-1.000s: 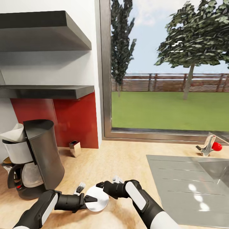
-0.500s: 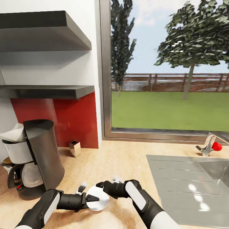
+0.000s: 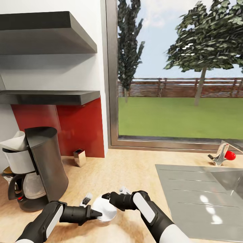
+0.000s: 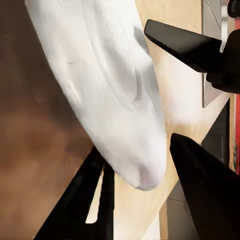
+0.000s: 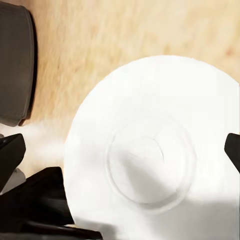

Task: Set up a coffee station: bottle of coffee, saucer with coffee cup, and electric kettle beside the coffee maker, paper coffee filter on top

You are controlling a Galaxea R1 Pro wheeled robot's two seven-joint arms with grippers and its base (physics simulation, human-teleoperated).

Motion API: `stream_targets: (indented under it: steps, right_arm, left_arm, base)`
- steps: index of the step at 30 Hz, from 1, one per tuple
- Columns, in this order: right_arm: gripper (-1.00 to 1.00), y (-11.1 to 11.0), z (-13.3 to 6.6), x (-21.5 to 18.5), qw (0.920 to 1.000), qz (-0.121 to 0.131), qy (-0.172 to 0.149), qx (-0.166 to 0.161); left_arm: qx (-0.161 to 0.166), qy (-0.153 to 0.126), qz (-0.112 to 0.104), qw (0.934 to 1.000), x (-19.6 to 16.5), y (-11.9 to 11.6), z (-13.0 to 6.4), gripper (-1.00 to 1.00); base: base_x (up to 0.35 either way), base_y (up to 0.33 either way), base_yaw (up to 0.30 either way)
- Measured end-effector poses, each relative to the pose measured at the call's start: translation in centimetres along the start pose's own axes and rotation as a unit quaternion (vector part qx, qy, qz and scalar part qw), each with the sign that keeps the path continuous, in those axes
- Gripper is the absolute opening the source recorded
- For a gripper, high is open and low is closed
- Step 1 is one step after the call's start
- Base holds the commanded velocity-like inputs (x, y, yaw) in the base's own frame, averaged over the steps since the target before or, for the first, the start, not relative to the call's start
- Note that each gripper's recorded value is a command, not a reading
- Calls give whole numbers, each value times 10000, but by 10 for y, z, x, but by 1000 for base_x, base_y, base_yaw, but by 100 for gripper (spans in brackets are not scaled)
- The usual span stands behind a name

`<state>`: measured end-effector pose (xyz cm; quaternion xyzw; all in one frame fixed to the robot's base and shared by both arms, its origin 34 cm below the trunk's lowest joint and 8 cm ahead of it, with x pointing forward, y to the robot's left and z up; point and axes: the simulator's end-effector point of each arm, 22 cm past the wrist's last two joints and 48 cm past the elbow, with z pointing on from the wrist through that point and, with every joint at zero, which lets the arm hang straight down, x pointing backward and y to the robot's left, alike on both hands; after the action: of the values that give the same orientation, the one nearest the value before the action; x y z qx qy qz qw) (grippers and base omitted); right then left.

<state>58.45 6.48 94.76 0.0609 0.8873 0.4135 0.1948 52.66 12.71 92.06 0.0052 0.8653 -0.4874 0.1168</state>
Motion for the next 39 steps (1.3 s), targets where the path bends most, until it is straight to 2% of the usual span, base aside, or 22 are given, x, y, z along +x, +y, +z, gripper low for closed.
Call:
stream_targets:
  steps: [27, 30, 35, 39]
  right_arm:
    - [100, 3, -1, -3, 10000, 10, -39, -36]
    - [100, 10, -4, -8, 9999, -26, -101, -101]
    - [100, 40, -15, -28, 9984, -238, -352, -363]
    - [100, 49, -27, -45, 9966, -402, -560, -449]
  left_arm:
    - [-13, -65, -38, 10000, -5, 4, -8, -100]
    - [-76, -122, -93, 9999, -9, 11, -21, -100]
    - [-238, -251, -194, 9992, -17, 29, -51, -100]
    - [-283, -271, -125, 9992, -18, 35, -63, -100]
  base:
    - [0, 0, 0]
    - [0, 0, 0]
    - [0, 0, 0]
    - [0, 0, 0]
